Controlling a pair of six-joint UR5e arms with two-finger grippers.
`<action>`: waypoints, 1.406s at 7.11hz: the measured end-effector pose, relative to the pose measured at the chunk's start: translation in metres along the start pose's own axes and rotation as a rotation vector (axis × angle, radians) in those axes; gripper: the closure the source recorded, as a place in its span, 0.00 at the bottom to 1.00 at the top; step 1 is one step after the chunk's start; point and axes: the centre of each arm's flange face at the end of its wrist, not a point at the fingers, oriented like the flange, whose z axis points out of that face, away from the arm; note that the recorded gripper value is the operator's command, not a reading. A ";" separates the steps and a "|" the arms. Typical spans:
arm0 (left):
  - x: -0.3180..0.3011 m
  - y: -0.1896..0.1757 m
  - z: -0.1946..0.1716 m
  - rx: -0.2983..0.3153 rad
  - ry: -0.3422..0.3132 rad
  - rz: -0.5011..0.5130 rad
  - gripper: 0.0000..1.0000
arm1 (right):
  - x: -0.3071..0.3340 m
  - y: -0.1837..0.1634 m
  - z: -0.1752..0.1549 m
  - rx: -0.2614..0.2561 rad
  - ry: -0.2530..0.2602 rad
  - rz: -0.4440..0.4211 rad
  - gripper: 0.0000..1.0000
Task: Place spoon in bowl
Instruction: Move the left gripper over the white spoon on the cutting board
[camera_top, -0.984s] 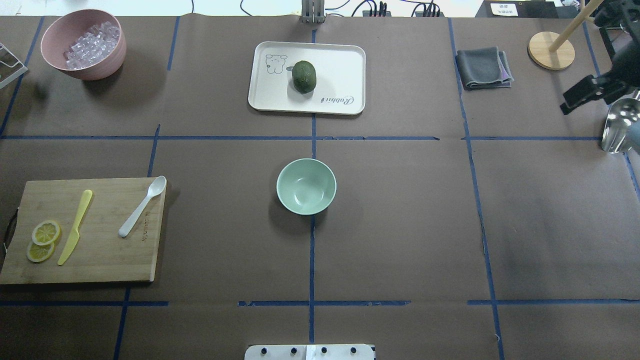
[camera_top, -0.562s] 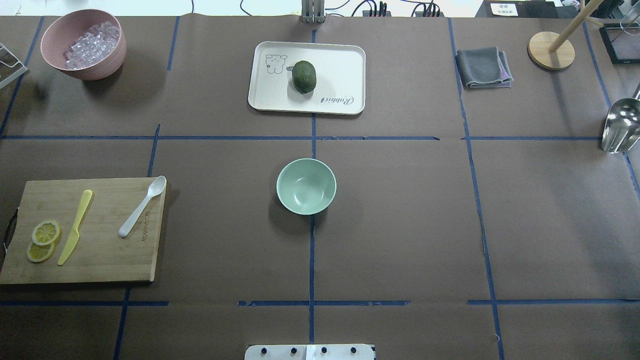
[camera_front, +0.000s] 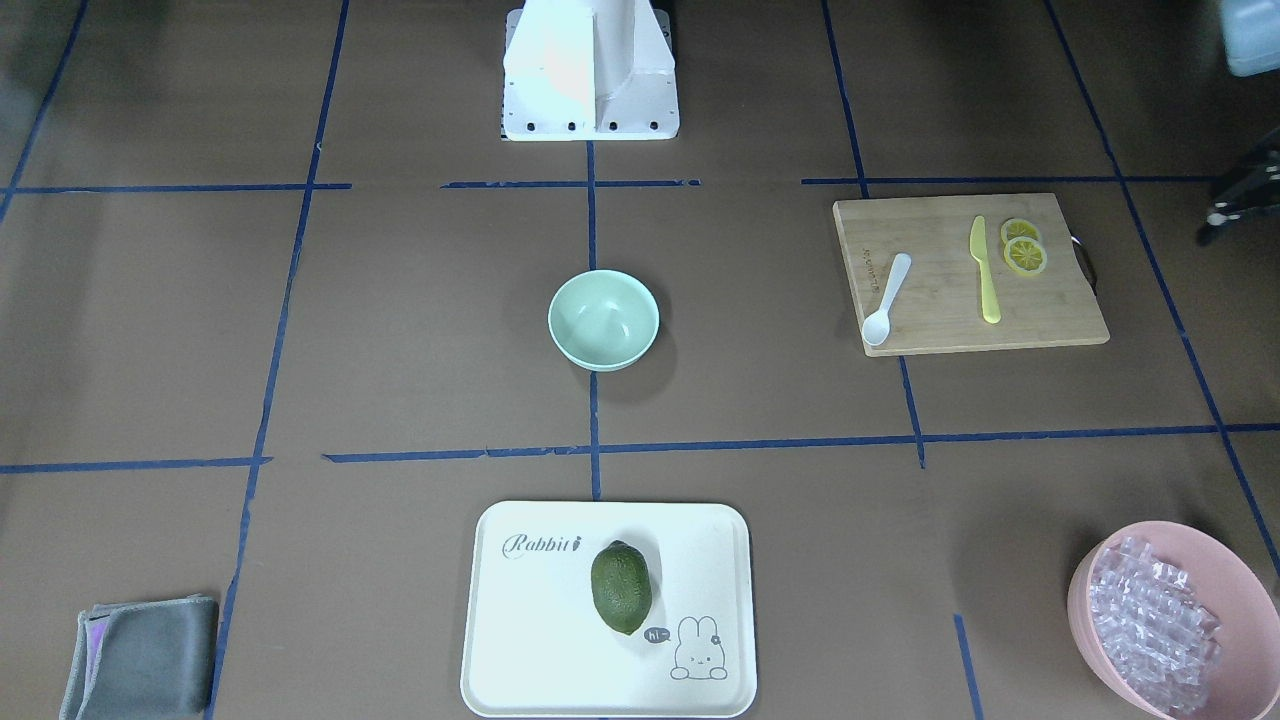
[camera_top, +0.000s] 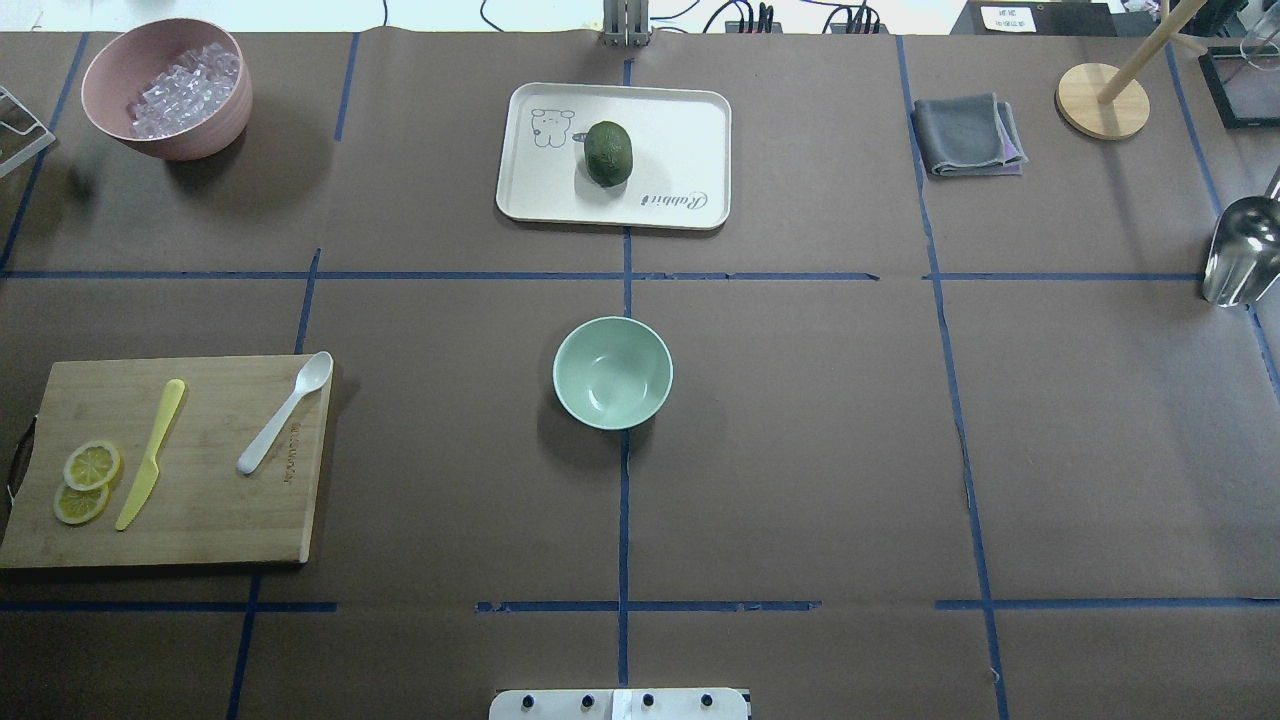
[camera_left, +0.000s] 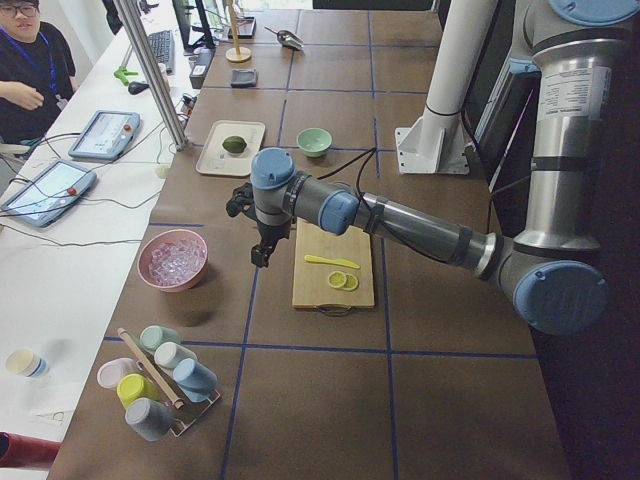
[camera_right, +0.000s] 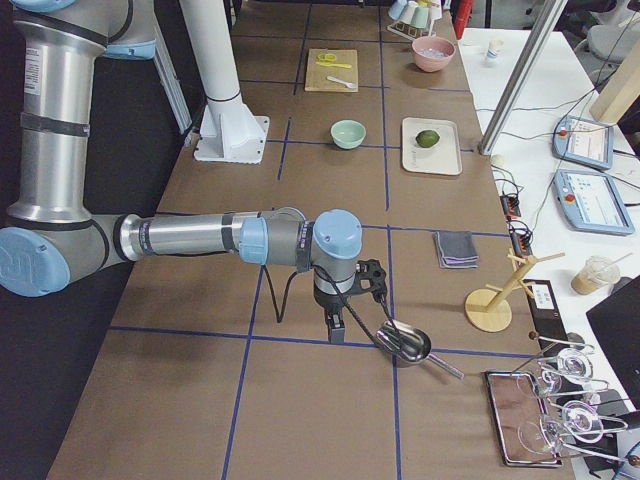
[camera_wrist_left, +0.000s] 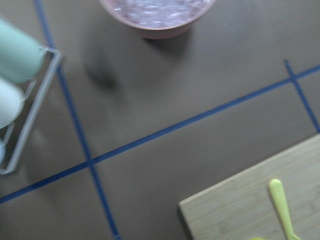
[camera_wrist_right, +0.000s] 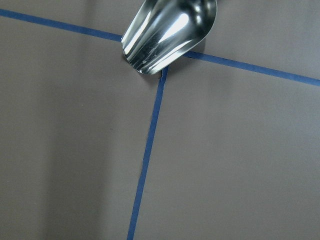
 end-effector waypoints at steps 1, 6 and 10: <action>0.049 -0.017 0.031 -0.024 0.022 0.010 0.00 | -0.002 0.000 -0.002 0.008 -0.012 0.009 0.00; 0.180 -0.035 0.164 -0.083 -0.046 -0.008 0.00 | -0.004 -0.001 -0.002 0.015 -0.048 0.016 0.00; 0.207 -0.026 0.201 -0.144 -0.030 0.006 0.00 | -0.003 0.001 0.000 0.011 -0.049 0.019 0.00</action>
